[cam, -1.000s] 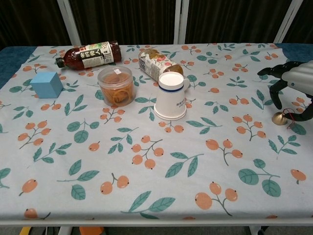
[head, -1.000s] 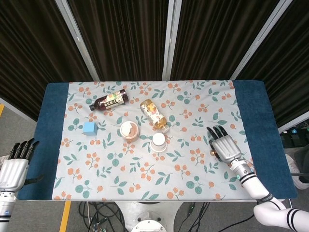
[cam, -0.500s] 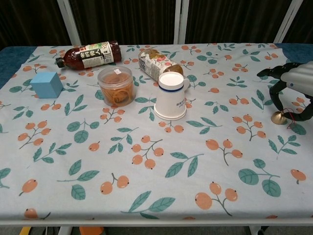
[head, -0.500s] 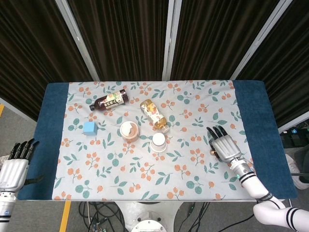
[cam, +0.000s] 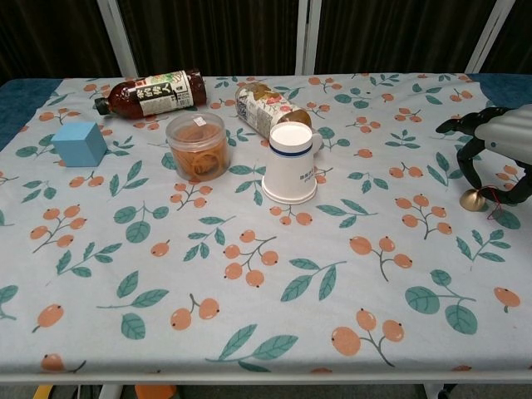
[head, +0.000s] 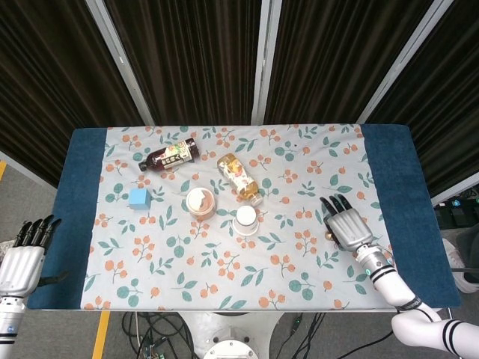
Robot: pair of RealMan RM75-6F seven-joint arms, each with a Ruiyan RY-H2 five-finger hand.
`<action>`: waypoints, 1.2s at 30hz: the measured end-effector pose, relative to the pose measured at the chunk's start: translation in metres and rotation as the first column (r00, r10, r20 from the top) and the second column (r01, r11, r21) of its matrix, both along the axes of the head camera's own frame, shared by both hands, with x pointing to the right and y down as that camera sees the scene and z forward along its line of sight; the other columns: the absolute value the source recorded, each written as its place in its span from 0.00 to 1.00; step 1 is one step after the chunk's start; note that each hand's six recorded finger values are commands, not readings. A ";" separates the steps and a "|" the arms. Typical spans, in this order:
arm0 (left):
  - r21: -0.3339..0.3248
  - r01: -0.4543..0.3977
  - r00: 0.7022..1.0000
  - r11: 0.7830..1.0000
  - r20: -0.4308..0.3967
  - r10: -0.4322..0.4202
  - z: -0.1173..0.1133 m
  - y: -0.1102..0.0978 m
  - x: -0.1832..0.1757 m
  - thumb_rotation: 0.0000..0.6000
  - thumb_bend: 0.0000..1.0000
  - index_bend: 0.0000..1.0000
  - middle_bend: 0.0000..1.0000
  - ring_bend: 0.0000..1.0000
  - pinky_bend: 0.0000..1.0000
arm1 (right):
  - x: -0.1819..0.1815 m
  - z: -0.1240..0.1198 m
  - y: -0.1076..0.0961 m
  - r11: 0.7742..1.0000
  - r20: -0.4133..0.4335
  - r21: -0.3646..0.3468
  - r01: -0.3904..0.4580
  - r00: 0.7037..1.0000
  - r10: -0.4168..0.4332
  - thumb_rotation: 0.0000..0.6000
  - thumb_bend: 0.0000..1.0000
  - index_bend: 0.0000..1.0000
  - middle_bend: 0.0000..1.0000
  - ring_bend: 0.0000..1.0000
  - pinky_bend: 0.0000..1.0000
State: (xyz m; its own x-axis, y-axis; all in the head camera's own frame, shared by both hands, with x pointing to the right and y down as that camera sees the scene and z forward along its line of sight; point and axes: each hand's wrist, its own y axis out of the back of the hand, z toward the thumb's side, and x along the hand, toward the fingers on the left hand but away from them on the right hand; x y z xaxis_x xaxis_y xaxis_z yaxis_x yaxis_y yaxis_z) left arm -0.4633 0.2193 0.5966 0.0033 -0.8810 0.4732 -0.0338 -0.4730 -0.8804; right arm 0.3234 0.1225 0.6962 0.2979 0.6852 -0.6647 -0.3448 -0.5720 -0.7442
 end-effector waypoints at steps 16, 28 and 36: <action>0.000 0.000 1.000 1.000 0.001 0.000 -0.001 0.000 0.000 1.00 0.00 0.04 0.00 0.00 0.01 | -0.002 -0.037 -0.015 0.994 0.082 0.111 -0.016 0.997 0.007 1.00 0.42 0.70 0.12 0.00 0.03; -0.006 -0.012 1.000 1.000 -0.002 0.012 0.001 0.000 0.004 1.00 0.00 0.04 0.00 0.00 0.01 | -0.002 -0.088 -0.022 0.980 0.258 0.183 -0.081 0.966 0.032 1.00 0.42 0.77 0.16 0.00 0.04; -0.008 -0.011 1.000 1.000 -0.003 0.011 0.002 0.001 0.005 1.00 0.00 0.04 0.00 0.00 0.01 | 0.003 -0.094 -0.022 0.950 0.111 0.312 0.028 0.992 -0.066 1.00 0.41 0.79 0.16 0.00 0.04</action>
State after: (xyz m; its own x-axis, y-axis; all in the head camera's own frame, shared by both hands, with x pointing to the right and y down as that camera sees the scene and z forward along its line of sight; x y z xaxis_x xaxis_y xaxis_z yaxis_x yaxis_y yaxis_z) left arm -0.4582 0.2206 0.5986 0.0145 -0.8768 0.4806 -0.0305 -0.4808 -0.8763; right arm 0.3263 0.1002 0.6022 0.3980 0.8349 -0.3802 -0.2645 -0.2924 -0.9190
